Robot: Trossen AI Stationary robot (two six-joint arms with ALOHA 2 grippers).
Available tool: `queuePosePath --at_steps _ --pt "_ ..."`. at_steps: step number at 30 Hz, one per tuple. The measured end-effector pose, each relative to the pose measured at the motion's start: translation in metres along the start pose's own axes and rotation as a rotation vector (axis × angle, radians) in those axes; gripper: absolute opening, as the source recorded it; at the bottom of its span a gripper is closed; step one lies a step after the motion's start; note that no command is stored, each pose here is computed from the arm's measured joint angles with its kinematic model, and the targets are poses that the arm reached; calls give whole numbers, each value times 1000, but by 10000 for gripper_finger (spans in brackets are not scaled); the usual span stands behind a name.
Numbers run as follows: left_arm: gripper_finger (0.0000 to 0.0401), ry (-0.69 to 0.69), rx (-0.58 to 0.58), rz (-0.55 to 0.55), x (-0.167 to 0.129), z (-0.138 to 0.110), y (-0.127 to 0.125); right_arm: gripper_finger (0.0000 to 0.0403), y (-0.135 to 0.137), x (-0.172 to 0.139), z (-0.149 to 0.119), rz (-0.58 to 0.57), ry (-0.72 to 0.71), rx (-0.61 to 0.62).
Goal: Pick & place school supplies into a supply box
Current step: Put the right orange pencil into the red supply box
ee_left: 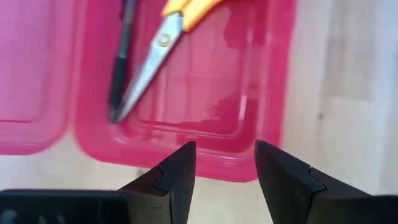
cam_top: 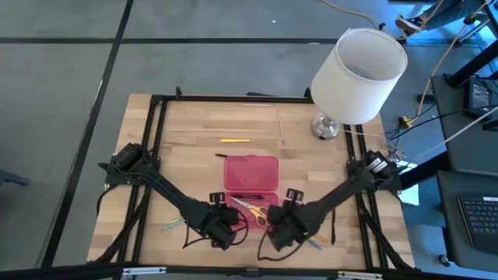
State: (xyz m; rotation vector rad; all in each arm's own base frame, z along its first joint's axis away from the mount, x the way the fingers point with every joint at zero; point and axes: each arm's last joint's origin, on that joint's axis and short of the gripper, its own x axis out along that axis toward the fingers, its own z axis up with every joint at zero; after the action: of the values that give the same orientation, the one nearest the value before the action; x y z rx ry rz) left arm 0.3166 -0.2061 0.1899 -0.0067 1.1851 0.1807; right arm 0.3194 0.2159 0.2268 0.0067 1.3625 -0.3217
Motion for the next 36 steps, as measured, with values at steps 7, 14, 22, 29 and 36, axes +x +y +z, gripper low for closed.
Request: queuePosePath --at_steps 7,14,22,29,36 --pt "157 9 -94 -133 0 4 -7 163 8 -21 -35 28 43 63" --pt "157 25 -56 -167 -1 4 -9 163 27 -39 -72 5 -98 270" --pt "157 46 -52 -195 -3 0 -14 163 34 -51 -112 -63 -105 643" --pt "157 58 -94 -64 -8 -11 -11 163 35 -62 -154 -165 -44 767" --pt "157 104 -185 57 -16 -19 2 163 43 -71 -184 -123 -95 816"
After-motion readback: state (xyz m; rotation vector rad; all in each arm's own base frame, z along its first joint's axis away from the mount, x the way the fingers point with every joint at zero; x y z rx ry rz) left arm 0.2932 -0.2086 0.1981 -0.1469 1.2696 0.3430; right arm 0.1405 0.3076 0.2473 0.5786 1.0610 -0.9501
